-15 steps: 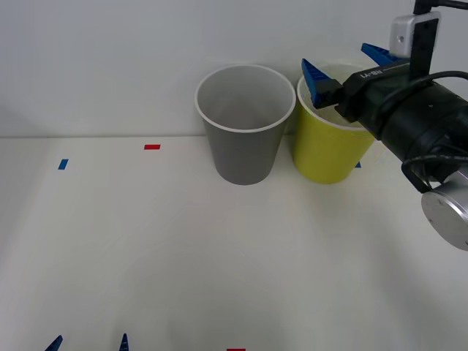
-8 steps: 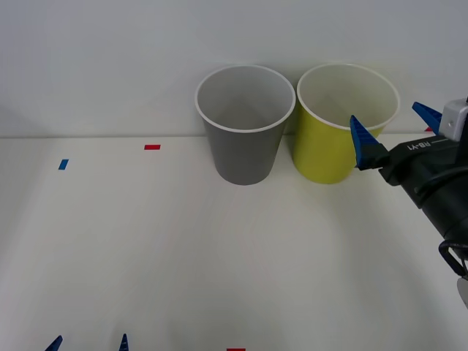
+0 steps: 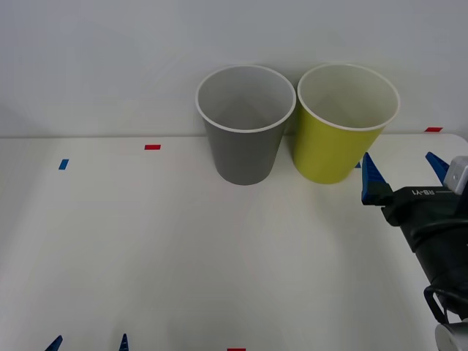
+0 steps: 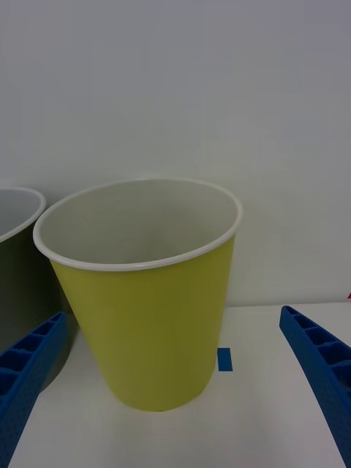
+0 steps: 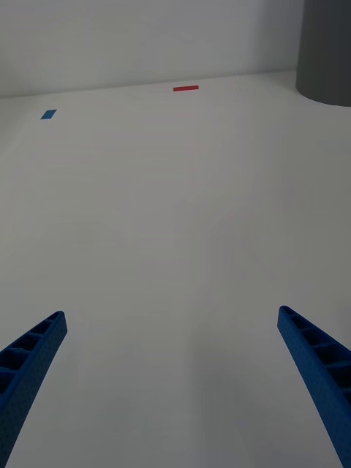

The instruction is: Put cans in the gray bin and PET bottles in the light green bin.

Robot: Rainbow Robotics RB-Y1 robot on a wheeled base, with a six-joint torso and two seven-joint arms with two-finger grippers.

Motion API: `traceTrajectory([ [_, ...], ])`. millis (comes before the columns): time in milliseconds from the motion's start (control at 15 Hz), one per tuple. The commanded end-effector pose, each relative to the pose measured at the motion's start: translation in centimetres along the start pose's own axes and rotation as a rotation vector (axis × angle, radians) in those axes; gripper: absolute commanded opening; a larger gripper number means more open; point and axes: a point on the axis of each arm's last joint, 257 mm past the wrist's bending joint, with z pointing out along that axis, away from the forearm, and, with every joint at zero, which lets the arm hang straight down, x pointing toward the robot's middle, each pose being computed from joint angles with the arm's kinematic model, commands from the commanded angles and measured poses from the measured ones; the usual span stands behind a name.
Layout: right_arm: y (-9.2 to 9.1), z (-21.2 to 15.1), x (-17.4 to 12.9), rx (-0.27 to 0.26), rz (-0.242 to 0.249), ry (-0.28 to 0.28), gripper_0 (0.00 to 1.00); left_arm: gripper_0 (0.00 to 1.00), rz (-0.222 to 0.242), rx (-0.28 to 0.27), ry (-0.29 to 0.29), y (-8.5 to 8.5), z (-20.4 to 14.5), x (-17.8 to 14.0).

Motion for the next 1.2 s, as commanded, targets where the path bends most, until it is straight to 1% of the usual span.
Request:
traceTrajectory([
  [67, -0.5, -0.6, 1.2, -0.015, -0.025, 0.016, 1.0, 1.0, 0.0, 0.0, 0.0, 0.0, 0.0, 0.0],
  [200, -1.2, -0.9, 2.5, -0.021, -0.04, -0.012, 1.0, 1.0, 0.0, 0.0, 0.0, 0.0, 0.0, 0.0],
  [267, -1.4, -0.9, 3.5, -0.035, -0.04, -0.033, 1.0, 1.0, 0.0, 0.0, 0.0, 0.0, 0.0, 0.0],
  [333, -1.7, -1.0, 4.5, -0.037, -0.039, -0.037, 1.0, 1.0, 0.0, 0.0, 0.0, 0.0, 0.0, 0.0],
  [467, -2.3, -1.7, 6.4, -0.028, -0.036, -0.011, 1.0, 1.0, 0.0, 0.0, 0.0, 0.0, 0.0, 0.0],
  [600, -2.8, -2.9, 7.8, -0.018, -0.027, 0.003, 1.0, 1.0, 0.0, 0.0, 0.0, 0.0, 0.0, 0.0],
  [667, -3.0, -3.5, 8.6, -0.019, -0.034, 0.012, 1.0, 1.0, 0.0, 0.0, 0.0, 0.0, 0.0, 0.0],
  [733, -3.1, -4.2, 9.3, -0.024, -0.044, 0.025, 1.0, 1.0, 0.0, 0.0, 0.0, 0.0, 0.0, 0.0],
  [867, -3.0, -5.6, 10.5, -0.033, -0.045, 0.048, 1.0, 1.0, 0.0, 0.0, 0.0, 0.0, 0.0, 0.0],
  [1133, -3.5, -8.5, 14.1, -0.053, -0.06, 0.057, 1.0, 1.0, 0.0, 0.0, 0.0, 0.0, 0.0, 0.0],
  [1200, -3.5, -9.5, 15.0, -0.057, -0.063, 0.08, 1.0, 1.0, 0.0, 0.0, 0.0, 0.0, 0.0, 0.0],
])
